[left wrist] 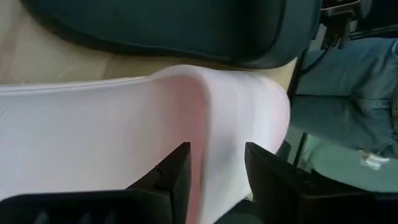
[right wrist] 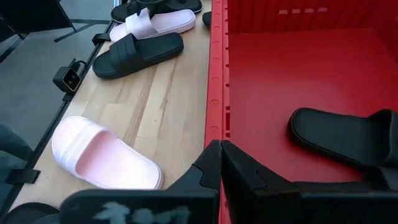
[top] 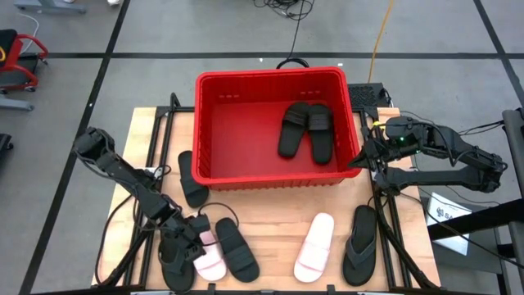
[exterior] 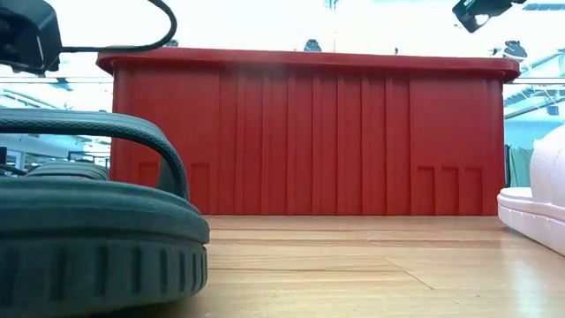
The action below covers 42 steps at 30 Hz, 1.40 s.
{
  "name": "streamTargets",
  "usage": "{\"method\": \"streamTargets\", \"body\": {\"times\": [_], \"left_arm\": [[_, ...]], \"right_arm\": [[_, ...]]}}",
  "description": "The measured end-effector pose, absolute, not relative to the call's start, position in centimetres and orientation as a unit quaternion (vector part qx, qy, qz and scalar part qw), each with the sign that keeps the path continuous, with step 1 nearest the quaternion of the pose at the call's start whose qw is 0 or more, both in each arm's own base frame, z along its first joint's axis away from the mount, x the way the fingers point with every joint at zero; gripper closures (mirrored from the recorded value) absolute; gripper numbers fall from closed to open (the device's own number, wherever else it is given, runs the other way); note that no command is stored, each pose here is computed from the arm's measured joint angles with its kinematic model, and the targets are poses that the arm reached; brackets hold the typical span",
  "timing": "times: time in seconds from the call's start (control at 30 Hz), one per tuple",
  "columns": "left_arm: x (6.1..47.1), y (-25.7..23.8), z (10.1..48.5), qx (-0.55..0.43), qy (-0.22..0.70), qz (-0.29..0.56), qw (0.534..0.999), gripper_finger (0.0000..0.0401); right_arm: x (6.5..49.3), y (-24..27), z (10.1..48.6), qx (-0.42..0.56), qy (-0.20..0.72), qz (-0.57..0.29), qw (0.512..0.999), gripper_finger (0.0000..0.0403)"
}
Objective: Pick and place slides into bin
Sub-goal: Put the pink slide into the red bin
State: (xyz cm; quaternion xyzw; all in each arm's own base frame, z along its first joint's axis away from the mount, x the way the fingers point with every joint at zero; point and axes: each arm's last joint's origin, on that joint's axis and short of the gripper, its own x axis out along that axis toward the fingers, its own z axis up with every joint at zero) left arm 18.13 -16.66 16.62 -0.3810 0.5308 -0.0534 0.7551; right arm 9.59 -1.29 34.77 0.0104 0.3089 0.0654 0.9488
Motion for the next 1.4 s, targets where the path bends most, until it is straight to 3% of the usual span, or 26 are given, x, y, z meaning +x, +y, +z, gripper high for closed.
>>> {"method": "streamTargets", "body": {"times": [0.3,0.6,1.4], "left_arm": [[18.0,-16.7,16.4,-0.388,0.536,-0.068,0.746,0.0265],[18.0,-16.9,16.5,-0.384,0.545,-0.097,0.739,0.0389],[18.6,-17.4,17.6,-0.385,0.525,-0.123,0.749,0.0400]], "right_arm": [[9.6,-1.3,34.8,0.020,0.309,0.062,0.949,0.0403],[9.6,-1.3,34.8,0.021,0.310,0.057,0.949,0.0403],[9.9,-1.5,35.2,0.029,0.287,0.031,0.957,0.0403]]}}
